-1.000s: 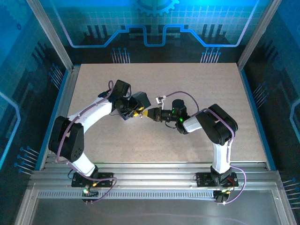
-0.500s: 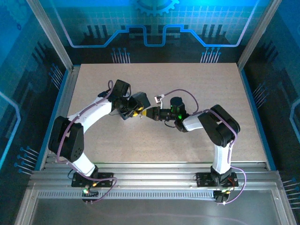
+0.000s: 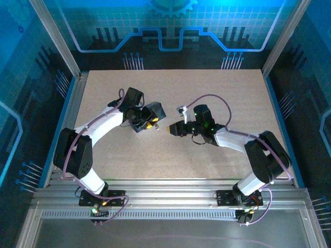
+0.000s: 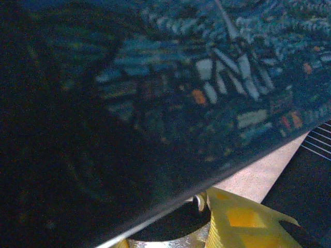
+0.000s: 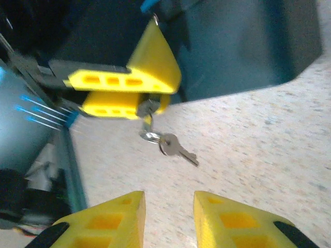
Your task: Unlock a padlock with a key
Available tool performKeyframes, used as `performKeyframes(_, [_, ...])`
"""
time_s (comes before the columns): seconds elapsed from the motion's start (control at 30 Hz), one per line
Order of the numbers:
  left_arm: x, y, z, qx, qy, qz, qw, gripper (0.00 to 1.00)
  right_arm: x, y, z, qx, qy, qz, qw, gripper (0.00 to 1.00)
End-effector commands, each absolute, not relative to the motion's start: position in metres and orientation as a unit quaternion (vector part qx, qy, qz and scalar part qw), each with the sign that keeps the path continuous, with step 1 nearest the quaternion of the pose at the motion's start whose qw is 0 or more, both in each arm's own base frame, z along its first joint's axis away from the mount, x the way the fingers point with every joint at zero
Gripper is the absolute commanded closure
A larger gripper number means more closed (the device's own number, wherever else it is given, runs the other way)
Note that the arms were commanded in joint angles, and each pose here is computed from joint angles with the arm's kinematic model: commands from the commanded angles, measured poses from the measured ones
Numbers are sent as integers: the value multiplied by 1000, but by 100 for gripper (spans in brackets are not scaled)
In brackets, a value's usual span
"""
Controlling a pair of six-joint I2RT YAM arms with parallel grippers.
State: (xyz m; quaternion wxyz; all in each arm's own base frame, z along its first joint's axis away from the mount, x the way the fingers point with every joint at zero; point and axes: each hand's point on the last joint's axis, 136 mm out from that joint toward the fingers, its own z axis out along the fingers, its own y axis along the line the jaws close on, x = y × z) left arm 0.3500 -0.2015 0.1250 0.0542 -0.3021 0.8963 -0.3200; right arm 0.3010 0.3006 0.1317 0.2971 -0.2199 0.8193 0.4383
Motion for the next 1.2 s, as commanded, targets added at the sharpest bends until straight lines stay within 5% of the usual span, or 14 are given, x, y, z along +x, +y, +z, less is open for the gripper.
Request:
performKeyframes(0.0, [354,-210,145,-289,892,-345,41,100,288,283,99,-350,836,272,324,69])
performKeyframes(0.23, [342,-210,145,-285,905,-315,15,100,309,301,118,-448,733,124,496,70])
performKeyframes(0.47, [341,-207,145,-295,905,-306,14,100,299,327,129,-532,625,37,570,69])
performKeyframes(1.17, [340,-210,142,-298,900,-317,11,100,304,356,150,-552,574,32,604,69])
